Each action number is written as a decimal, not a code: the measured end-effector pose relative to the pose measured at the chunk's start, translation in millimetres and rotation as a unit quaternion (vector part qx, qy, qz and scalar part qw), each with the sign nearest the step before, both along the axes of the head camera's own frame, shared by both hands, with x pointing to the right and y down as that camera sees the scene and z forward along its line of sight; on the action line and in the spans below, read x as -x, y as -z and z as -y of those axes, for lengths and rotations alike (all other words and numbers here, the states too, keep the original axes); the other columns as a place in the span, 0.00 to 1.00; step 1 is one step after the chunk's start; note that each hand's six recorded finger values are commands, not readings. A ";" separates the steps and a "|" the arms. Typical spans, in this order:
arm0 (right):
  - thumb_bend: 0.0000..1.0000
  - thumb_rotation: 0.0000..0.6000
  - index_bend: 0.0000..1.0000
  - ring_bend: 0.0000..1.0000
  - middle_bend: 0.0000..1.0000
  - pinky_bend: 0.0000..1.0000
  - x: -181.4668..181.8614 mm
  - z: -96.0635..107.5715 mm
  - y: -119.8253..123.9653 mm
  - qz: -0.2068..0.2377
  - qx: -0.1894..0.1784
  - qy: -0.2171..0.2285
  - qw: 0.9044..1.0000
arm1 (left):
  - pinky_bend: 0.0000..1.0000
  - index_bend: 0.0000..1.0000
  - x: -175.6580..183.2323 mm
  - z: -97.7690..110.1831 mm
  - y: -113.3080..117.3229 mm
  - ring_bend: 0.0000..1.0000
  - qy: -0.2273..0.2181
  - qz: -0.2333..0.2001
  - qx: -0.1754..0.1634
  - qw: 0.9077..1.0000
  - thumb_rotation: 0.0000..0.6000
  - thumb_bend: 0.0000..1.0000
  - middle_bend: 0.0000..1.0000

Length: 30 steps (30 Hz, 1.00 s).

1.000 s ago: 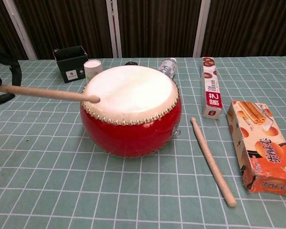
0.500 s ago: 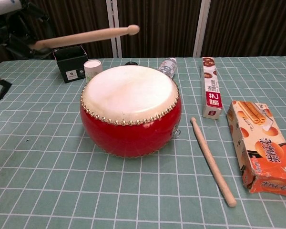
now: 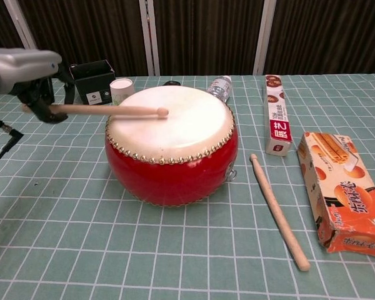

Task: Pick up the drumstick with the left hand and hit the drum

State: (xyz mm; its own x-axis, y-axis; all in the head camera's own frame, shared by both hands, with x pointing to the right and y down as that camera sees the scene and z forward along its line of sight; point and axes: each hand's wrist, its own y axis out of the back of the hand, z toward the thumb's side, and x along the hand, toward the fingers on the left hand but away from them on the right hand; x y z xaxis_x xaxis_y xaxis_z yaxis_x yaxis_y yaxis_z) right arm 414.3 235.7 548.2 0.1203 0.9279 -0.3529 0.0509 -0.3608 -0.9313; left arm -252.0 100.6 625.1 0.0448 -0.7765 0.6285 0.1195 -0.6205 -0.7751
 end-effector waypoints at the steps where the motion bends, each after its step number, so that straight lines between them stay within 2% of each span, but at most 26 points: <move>1: 0.28 1.00 0.00 0.00 0.00 0.08 0.1 0.0 0.4 0.001 -0.001 0.000 1.000 | 1.00 0.78 2.6 -1.8 -2.2 1.00 -0.001 0.013 0.012 1.000 1.00 0.48 1.00; 3: 0.28 1.00 0.00 0.00 0.00 0.08 0.1 0.4 0.8 0.002 -0.003 0.000 1.000 | 1.00 0.78 8.2 -5.0 -5.2 1.00 0.003 0.032 0.029 0.999 1.00 0.48 1.00; 6: 0.28 1.00 0.00 0.00 0.00 0.08 0.2 0.5 0.4 0.005 -0.003 -0.002 1.000 | 1.00 0.78 11.9 -3.2 -1.7 1.00 0.020 0.021 0.023 0.999 1.00 0.48 1.00; 8: 0.28 1.00 0.00 0.00 0.00 0.08 0.6 0.4 0.0 0.003 -0.003 0.000 1.000 | 1.00 0.78 10.8 2.1 5.5 1.00 0.032 -0.006 0.000 0.999 1.00 0.48 1.00; 11: 0.28 1.00 0.00 0.00 0.00 0.08 0.9 0.2 -0.2 0.003 -0.003 0.000 1.000 | 1.00 0.78 1.3 16.6 28.2 1.00 0.040 -0.074 -0.064 0.994 1.00 0.48 1.00; 14: 0.28 1.00 0.00 0.00 0.00 0.08 0.2 0.6 0.1 0.004 -0.003 -0.002 1.000 | 1.00 0.78 -13.9 30.0 60.6 1.00 0.030 -0.158 -0.140 0.977 1.00 0.48 1.00; 16: 0.28 1.00 0.00 0.00 0.00 0.08 0.2 0.6 0.1 0.005 -0.003 -0.002 1.000 | 1.00 0.78 -23.3 36.0 82.9 1.00 0.023 -0.215 -0.185 0.959 1.00 0.48 1.00; 19: 0.28 1.00 0.00 0.00 0.00 0.08 0.1 0.8 0.1 0.005 -0.003 -0.002 1.000 | 1.00 0.78 -31.0 39.0 101.4 1.00 0.016 -0.267 -0.219 0.938 1.00 0.48 1.00; 20: 0.28 1.00 0.00 0.00 0.00 0.08 0.1 0.8 0.1 0.005 -0.003 -0.002 1.000 | 1.00 0.78 -31.9 39.2 103.3 1.00 0.015 -0.272 -0.222 0.936 1.00 0.48 1.00; 21: 0.28 1.00 0.00 0.00 0.00 0.08 0.3 1.0 0.1 0.006 -0.003 -0.002 1.000 | 1.00 0.78 -32.1 39.3 103.6 1.00 0.014 -0.272 -0.224 0.936 1.00 0.48 1.00; 23: 0.28 1.00 0.00 0.00 0.00 0.08 0.3 0.9 -0.1 0.007 -0.001 -0.004 1.000 | 1.00 0.78 -30.5 38.9 99.2 1.00 0.015 -0.259 -0.218 0.941 1.00 0.48 1.00; 27: 0.28 1.00 0.00 0.00 0.00 0.08 0.5 0.7 0.2 0.009 0.000 -0.003 1.000 | 1.00 0.78 -23.1 34.6 77.9 1.00 0.019 -0.206 -0.181 0.961 1.00 0.48 1.00; 30: 0.28 1.00 0.00 0.00 0.00 0.08 0.8 0.1 0.1 0.009 0.001 -0.003 1.000 | 1.00 0.78 -13.0 27.1 52.1 1.00 0.023 -0.155 -0.136 0.978 1.00 0.48 1.00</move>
State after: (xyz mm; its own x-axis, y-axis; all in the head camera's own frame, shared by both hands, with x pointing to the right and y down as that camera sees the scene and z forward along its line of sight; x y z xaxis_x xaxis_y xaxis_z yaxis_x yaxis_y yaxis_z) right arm 413.5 235.6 548.2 0.1217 0.9277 -0.3528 0.0701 -0.3626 -0.9293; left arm -239.0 73.5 573.0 0.1618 -0.9190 0.3594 -0.1694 -0.3847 -0.9074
